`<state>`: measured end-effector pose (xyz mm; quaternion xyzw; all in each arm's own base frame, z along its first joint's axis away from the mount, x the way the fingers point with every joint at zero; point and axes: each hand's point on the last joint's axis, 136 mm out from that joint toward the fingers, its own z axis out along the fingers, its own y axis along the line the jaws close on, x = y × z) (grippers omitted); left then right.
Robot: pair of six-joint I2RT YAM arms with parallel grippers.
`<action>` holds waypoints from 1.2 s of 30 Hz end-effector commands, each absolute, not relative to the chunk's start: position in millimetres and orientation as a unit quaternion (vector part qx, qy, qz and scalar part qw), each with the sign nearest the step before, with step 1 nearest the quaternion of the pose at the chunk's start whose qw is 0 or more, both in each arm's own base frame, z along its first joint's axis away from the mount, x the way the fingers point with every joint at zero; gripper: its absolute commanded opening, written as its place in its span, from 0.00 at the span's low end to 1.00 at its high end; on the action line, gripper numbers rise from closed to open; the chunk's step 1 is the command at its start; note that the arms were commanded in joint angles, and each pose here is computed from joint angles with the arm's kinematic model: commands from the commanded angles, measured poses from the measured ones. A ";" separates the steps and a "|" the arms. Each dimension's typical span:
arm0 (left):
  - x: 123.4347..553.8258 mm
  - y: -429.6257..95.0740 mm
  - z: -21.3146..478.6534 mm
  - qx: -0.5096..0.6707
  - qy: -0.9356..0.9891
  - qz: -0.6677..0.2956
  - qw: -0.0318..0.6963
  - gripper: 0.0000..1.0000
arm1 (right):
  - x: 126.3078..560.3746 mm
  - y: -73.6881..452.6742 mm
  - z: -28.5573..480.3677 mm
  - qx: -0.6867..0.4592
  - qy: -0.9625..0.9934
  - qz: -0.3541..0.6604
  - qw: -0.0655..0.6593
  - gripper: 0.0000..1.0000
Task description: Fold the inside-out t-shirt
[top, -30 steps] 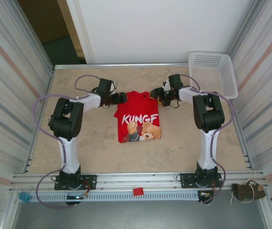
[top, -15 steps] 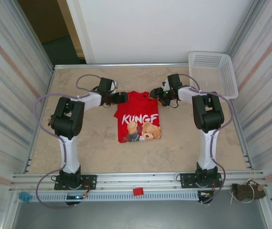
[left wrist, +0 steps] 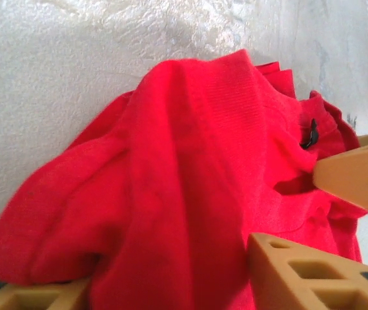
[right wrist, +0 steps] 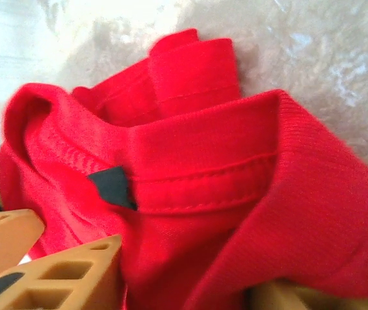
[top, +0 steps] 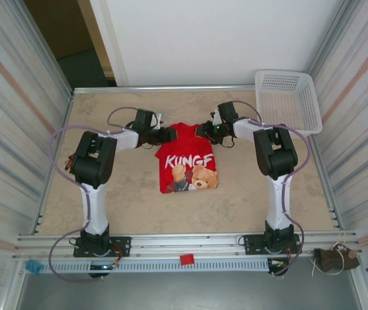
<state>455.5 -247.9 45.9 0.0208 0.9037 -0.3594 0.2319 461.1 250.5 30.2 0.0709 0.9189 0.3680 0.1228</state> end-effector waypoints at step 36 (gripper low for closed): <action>506.6 -243.9 296.8 0.078 0.774 -0.478 0.408 0.00 | 492.4 217.4 260.0 0.080 0.811 0.496 0.300 0.00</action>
